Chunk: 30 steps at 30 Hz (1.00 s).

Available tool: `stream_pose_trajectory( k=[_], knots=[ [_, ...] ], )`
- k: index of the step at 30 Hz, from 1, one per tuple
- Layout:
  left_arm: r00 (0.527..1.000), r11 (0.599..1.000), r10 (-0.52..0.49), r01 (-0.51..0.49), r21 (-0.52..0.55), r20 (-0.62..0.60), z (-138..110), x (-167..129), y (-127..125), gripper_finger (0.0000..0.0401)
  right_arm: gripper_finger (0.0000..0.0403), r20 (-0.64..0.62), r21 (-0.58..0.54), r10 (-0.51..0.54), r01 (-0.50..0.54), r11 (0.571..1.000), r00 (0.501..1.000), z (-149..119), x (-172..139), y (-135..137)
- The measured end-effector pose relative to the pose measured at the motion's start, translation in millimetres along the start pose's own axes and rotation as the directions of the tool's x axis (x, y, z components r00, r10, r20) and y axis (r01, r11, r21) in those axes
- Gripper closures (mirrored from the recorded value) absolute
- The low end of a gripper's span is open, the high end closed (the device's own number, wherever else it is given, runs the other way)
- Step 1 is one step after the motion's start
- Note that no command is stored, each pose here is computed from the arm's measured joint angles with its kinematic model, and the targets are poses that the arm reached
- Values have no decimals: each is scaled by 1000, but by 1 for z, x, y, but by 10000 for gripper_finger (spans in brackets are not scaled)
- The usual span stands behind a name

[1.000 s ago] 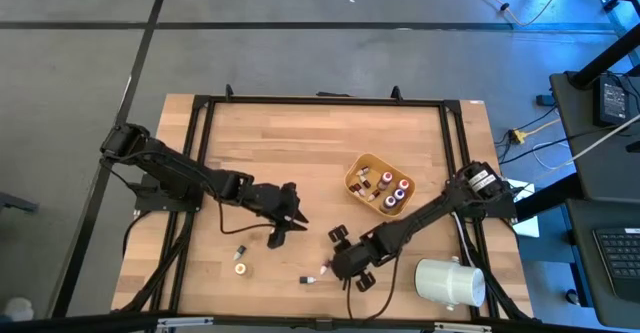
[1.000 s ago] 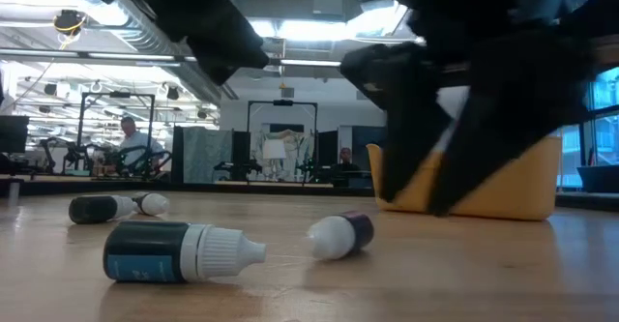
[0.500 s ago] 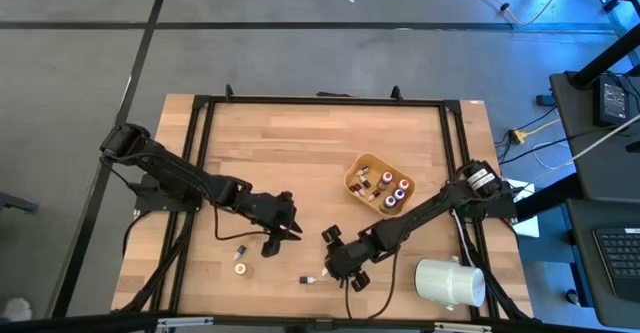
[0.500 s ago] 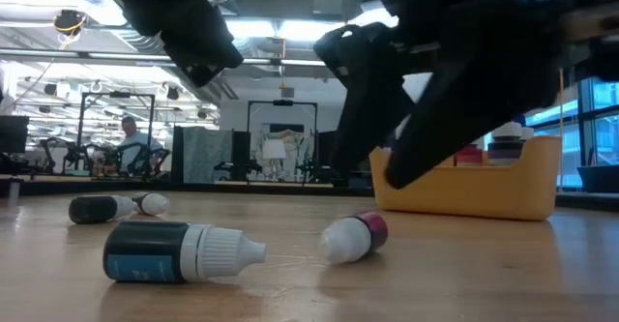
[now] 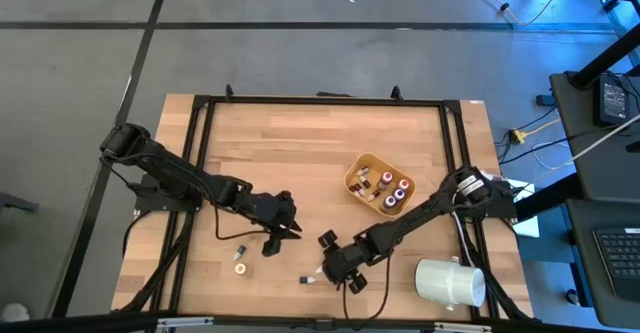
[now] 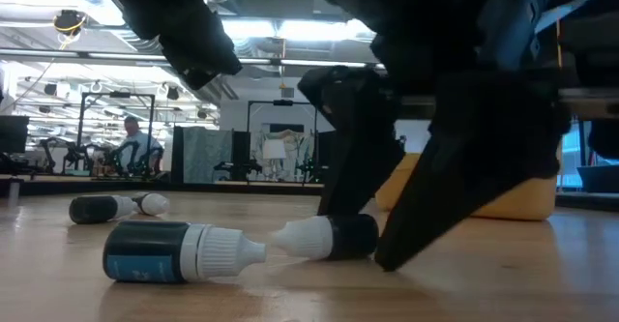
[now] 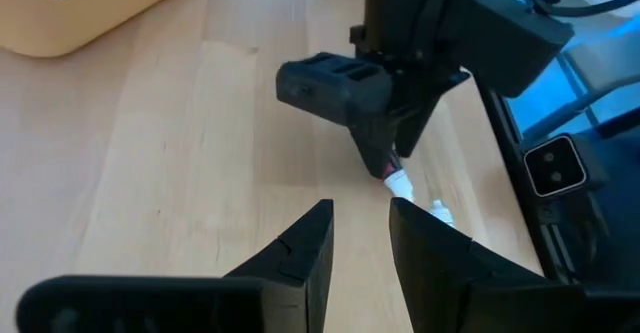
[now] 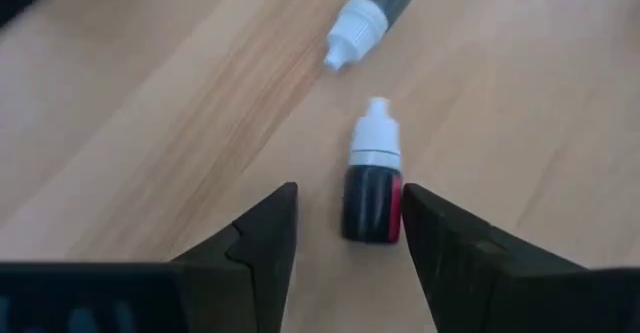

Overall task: Pick & Place food coloring
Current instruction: Put the small pink food coloring bottle in the yellow bin

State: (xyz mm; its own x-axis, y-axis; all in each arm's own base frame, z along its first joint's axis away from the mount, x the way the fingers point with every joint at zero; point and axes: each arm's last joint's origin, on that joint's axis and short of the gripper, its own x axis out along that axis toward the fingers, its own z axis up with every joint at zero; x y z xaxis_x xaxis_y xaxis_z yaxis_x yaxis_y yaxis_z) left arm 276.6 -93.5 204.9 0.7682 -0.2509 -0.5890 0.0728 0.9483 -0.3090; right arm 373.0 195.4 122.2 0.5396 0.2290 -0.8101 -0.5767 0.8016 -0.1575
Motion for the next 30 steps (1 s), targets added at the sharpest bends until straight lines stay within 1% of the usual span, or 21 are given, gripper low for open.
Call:
stream_pose_trajectory(
  k=[3,6,8,12,14,16,19,21,23,27,30],
  knots=[
    [1000,1000,4,-4,-5,-7,-1,0,0,304,225,22,37,-1,0,999,1000,0,5,-5],
    [1000,999,0,-1,-51,-8,-1,0,-1,306,240,31,66,34,-36,997,999,-3,7,-12],
    [1000,997,-4,4,-79,-10,-2,0,-2,307,255,27,77,57,-59,995,998,-5,7,-17],
    [1000,997,-14,12,-75,-16,-3,0,-5,307,298,11,100,96,-97,990,995,-10,7,-27],
    [1000,997,-13,11,-75,-16,-3,0,-5,305,319,10,92,110,-110,990,994,-12,7,-32],
    [1000,997,-12,11,-75,-15,-3,0,-5,304,334,7,72,98,-99,992,995,-12,5,-38],
    [1000,997,-7,6,-77,-15,-3,0,-4,304,336,3,64,77,-77,995,997,-13,-2,-46],
    [1000,997,-6,4,-78,-19,-3,0,-4,305,334,1,63,59,-59,996,998,-11,-13,-52],
    [1000,996,-6,4,-85,-19,-3,0,-4,306,327,-10,56,26,-25,998,1000,-6,-32,-59],
    [999,993,-6,2,-114,-33,-5,0,-5,308,327,-84,80,-42,48,996,996,-7,-72,-71],
    [999,992,-1,-5,-123,-53,-8,0,-6,306,330,-134,113,-117,132,985,984,-9,-107,-82]
  ],
)
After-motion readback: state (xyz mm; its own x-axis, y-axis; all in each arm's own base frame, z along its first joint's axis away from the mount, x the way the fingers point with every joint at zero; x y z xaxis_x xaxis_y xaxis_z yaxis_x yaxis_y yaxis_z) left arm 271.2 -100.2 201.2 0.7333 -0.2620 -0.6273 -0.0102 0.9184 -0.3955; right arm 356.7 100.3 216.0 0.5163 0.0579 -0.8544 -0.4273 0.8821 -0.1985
